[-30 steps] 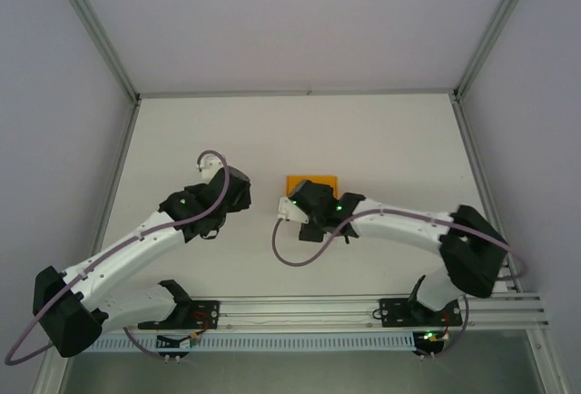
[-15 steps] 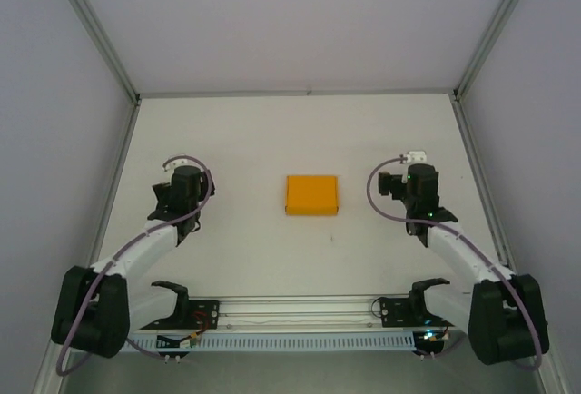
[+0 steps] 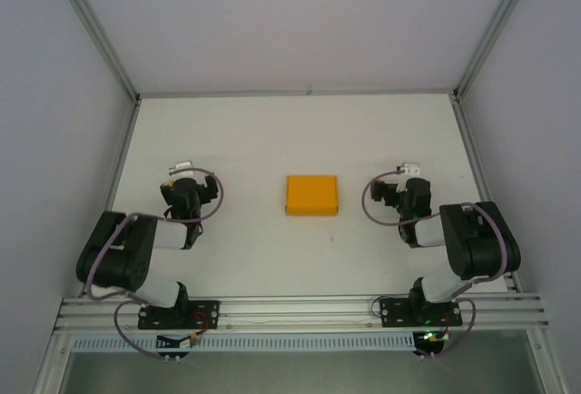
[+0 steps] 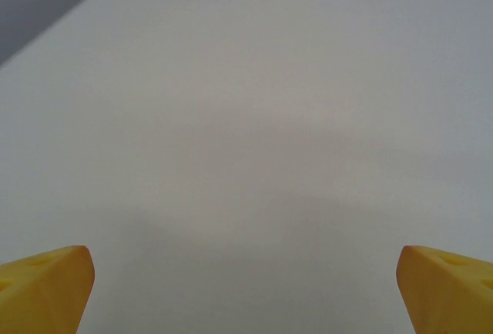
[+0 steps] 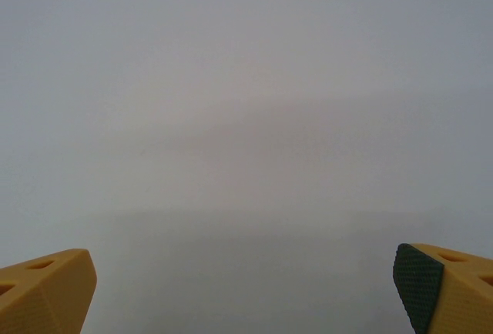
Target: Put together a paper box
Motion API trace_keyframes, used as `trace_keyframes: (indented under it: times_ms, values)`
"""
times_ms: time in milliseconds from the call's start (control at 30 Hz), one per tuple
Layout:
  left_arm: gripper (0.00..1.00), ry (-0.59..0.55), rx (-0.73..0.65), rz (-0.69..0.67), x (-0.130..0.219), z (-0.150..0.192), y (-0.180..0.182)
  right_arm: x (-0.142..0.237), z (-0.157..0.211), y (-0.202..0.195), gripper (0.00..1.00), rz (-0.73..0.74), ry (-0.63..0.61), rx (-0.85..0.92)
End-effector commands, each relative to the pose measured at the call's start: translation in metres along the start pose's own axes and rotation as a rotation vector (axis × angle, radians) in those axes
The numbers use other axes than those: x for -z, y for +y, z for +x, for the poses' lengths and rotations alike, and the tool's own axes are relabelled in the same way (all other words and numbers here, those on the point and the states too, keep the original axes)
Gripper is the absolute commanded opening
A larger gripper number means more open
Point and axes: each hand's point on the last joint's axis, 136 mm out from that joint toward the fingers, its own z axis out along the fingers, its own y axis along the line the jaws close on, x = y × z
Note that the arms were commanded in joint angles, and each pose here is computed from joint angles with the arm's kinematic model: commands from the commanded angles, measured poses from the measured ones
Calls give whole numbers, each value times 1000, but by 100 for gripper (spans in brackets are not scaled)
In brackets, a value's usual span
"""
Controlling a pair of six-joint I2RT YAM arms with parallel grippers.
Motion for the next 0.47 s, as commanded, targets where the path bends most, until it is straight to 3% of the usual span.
trace_keyframes:
  times_ms: [0,67,433]
  values:
    - [100,-16,25,103,-11,-20,-16,-7,-44,-1,100,-50,-100,-86]
    - [100,-60,23,93,-12,-24,-15,-5,-45,0,100,-53,-97,-77]
    - [100,-41,26,88,-12,-23,-14,-7,-46,5,100,-80,-100,-68]
